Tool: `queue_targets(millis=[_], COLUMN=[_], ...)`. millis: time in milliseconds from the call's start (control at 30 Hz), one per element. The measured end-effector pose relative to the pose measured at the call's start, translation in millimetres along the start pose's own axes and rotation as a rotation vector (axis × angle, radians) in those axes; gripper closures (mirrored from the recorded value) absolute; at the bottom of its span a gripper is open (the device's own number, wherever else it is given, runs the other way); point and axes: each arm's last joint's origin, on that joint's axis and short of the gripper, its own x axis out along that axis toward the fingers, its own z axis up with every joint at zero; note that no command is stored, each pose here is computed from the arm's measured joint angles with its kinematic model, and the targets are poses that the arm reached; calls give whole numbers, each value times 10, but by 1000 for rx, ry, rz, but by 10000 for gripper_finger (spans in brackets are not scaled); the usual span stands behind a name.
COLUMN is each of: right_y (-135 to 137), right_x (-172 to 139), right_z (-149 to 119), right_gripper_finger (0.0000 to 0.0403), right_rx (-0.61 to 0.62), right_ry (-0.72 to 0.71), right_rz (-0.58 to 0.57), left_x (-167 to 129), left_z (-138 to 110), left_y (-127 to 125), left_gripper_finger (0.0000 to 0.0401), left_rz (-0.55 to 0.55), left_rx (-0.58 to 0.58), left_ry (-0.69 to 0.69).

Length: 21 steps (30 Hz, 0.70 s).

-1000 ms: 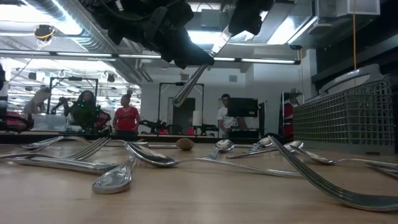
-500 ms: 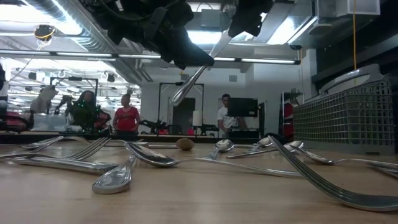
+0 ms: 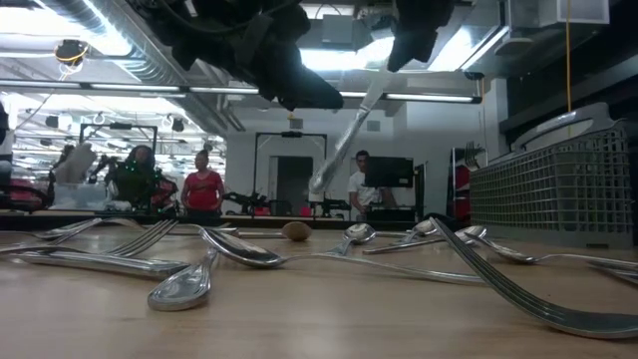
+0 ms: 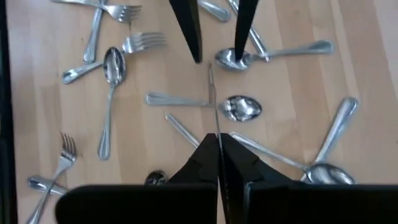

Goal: Sort silverware
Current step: Put the knife into the middle section of the utensil holder

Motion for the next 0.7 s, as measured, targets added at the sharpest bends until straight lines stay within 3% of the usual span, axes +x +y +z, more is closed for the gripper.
queue_targets(millis=[200, 367, 500, 700], right_y=[-10, 7, -12, -111], right_x=[-223, -616, -911, -1176], right_z=[-25, 4, -65, -106], right_gripper_finger=[399, 399, 399, 399], right_rx=[3, 0, -9, 4], right_ry=[70, 76, 129, 47], right_rz=[-92, -159, -280, -347], left_x=[-121, -243, -287, -284], left_z=[0, -28, -49, -69], left_y=[38, 62, 60, 55], left_gripper_finger=[255, 261, 265, 266], left_rz=[5, 10, 10, 12], left_rx=[-34, -101, -166, -217], left_ry=[56, 131, 169, 188])
